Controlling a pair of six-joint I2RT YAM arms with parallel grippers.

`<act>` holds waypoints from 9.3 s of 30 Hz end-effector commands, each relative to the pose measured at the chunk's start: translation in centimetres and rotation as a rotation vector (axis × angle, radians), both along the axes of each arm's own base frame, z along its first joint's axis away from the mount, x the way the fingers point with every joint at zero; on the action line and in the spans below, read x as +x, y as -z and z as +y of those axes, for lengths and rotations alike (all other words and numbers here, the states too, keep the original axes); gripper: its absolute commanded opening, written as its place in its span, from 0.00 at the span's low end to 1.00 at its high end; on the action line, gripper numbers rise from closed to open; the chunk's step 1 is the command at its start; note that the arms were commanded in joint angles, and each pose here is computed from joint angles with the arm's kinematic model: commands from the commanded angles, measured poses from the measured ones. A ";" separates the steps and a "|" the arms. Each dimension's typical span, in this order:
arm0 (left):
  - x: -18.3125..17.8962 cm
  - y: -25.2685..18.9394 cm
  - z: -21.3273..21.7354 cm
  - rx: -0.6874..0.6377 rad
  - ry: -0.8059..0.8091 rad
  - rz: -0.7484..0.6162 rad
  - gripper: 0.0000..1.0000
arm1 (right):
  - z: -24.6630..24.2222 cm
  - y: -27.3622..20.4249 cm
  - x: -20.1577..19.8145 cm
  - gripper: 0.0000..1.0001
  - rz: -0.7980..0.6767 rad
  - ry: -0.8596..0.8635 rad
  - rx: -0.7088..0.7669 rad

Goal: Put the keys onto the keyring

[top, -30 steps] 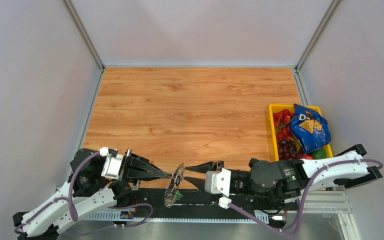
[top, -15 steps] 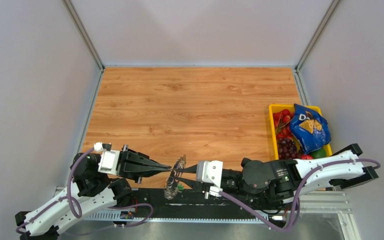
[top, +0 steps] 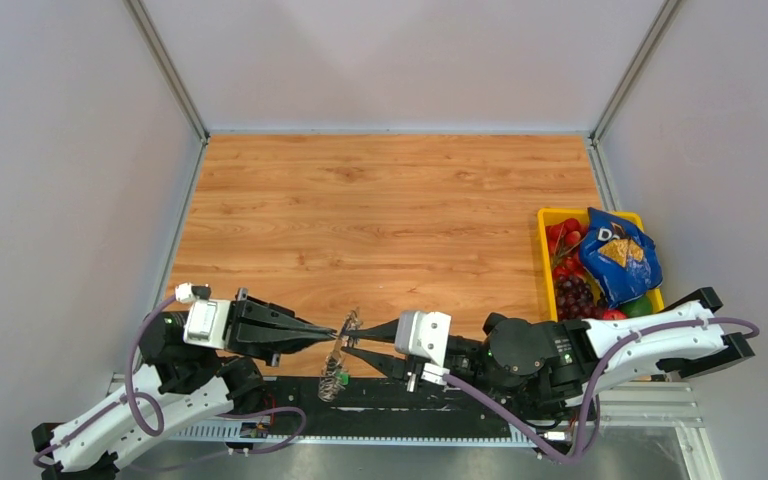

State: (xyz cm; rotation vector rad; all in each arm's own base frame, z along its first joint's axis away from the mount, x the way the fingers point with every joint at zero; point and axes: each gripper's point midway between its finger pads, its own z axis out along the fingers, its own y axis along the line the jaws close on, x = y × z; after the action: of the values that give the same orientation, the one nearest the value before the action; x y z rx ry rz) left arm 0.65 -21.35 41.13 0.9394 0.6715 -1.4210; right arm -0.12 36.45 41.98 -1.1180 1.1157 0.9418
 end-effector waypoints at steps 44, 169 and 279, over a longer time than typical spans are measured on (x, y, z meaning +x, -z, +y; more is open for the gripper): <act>0.3 2.4 1.1 0.366 -0.081 0.112 0.47 | -1.9 0.3 0.4 0.00 0.141 0.002 -0.152; 1.7 2.1 -0.8 0.303 -0.088 0.077 0.00 | -1.9 2.9 4.4 0.40 0.077 -0.174 -0.265; 1.2 -2.8 3.5 -0.319 -0.077 0.088 0.00 | 3.0 -4.5 2.3 0.29 0.035 -0.133 0.182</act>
State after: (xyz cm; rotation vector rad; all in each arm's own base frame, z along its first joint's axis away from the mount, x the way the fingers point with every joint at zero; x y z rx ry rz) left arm 2.15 -18.44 42.94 0.6162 0.5735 -1.4602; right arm 2.35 40.04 42.84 -1.1262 1.0317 1.1035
